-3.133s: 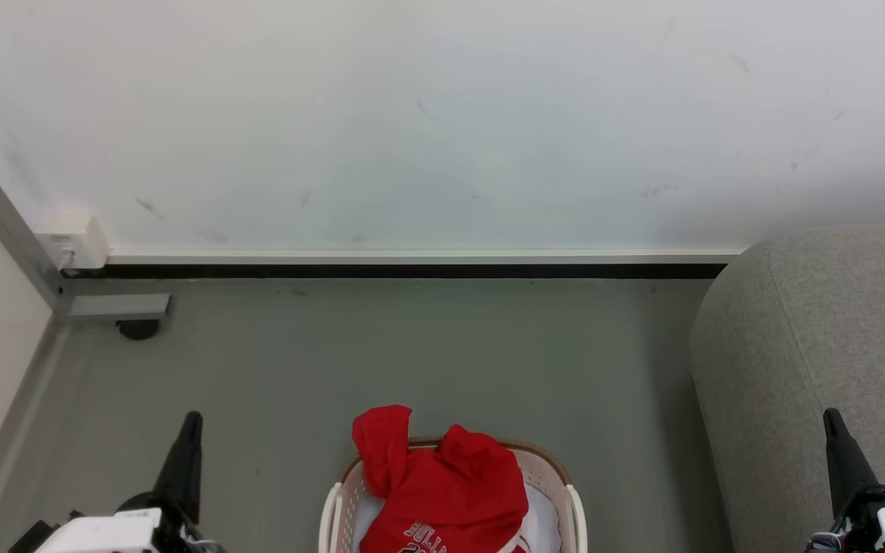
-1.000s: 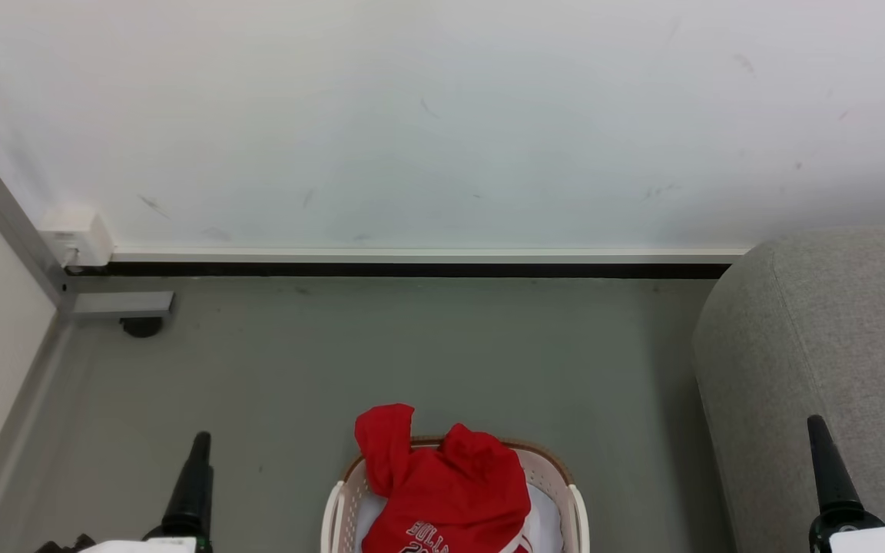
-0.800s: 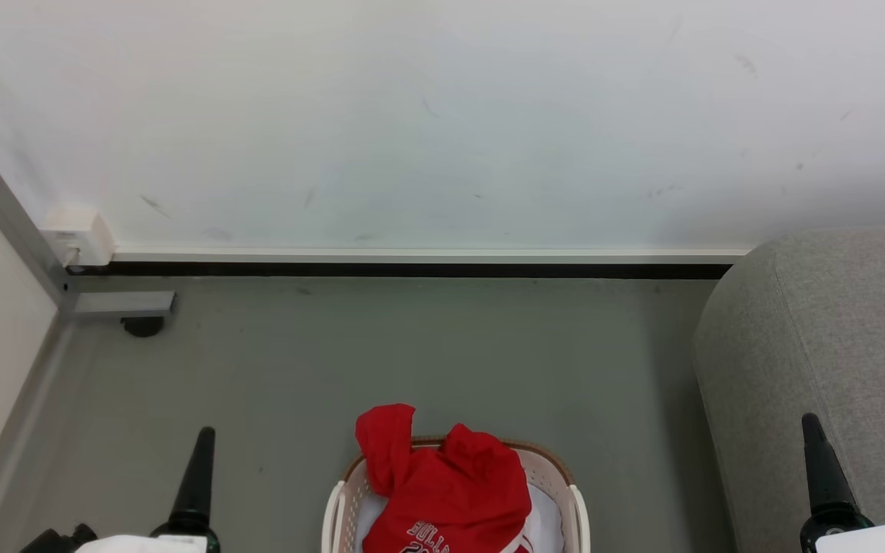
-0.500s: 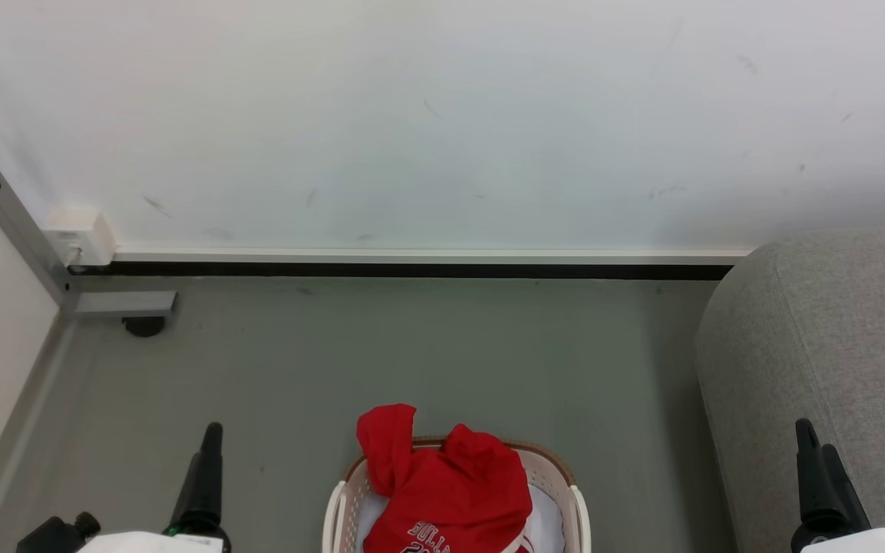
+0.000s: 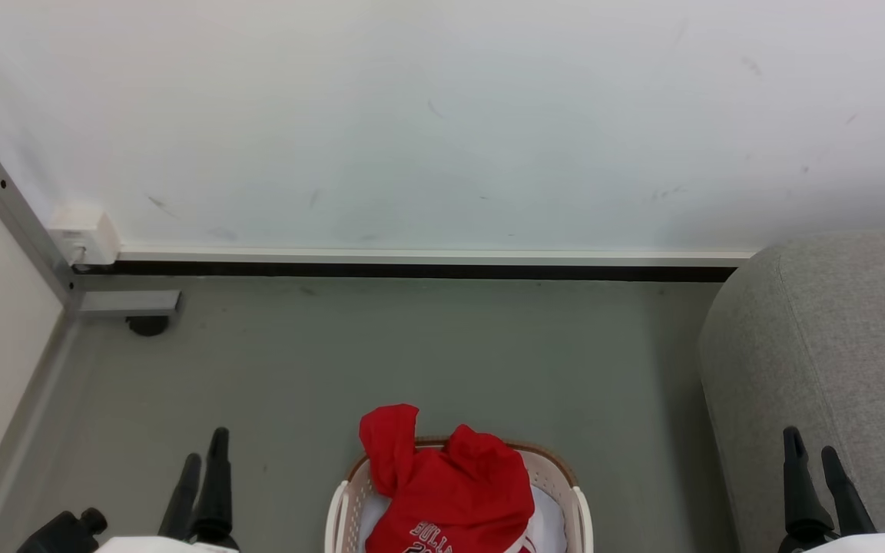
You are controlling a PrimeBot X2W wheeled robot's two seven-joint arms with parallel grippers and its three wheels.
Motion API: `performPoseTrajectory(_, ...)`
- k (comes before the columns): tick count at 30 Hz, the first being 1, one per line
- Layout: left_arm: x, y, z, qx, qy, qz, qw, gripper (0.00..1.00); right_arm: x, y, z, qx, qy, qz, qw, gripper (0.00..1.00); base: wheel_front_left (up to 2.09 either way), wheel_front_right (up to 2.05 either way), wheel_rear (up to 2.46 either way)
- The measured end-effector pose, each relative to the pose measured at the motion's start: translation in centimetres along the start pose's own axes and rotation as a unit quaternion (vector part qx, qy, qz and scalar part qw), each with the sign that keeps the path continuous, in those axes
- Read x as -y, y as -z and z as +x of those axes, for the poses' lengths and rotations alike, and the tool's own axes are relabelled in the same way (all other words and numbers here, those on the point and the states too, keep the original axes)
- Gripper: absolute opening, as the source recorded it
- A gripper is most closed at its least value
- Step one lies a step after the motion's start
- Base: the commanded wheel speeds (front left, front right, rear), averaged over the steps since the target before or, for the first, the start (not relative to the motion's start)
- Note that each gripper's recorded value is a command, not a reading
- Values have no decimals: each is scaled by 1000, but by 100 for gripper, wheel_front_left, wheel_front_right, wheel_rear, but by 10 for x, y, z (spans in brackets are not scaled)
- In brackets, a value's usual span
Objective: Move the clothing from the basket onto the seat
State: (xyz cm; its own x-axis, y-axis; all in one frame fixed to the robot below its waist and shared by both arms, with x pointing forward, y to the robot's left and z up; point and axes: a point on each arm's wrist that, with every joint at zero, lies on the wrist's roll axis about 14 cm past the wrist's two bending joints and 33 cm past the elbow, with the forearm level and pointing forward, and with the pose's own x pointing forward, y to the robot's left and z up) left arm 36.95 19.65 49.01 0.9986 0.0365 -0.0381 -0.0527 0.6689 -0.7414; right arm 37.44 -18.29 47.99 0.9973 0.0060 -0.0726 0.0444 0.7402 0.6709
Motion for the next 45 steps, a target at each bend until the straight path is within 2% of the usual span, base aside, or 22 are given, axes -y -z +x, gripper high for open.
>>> performPoseTrajectory(17,5,-4,-3,11,15,108,994,100,-6,2,1,4,-16,-113,993,100,0,0,0)
performPoseTrajectory(45,17,-9,-6,30,50,256,965,100,-6,4,-3,11,-32,-253,967,100,0,0,0)
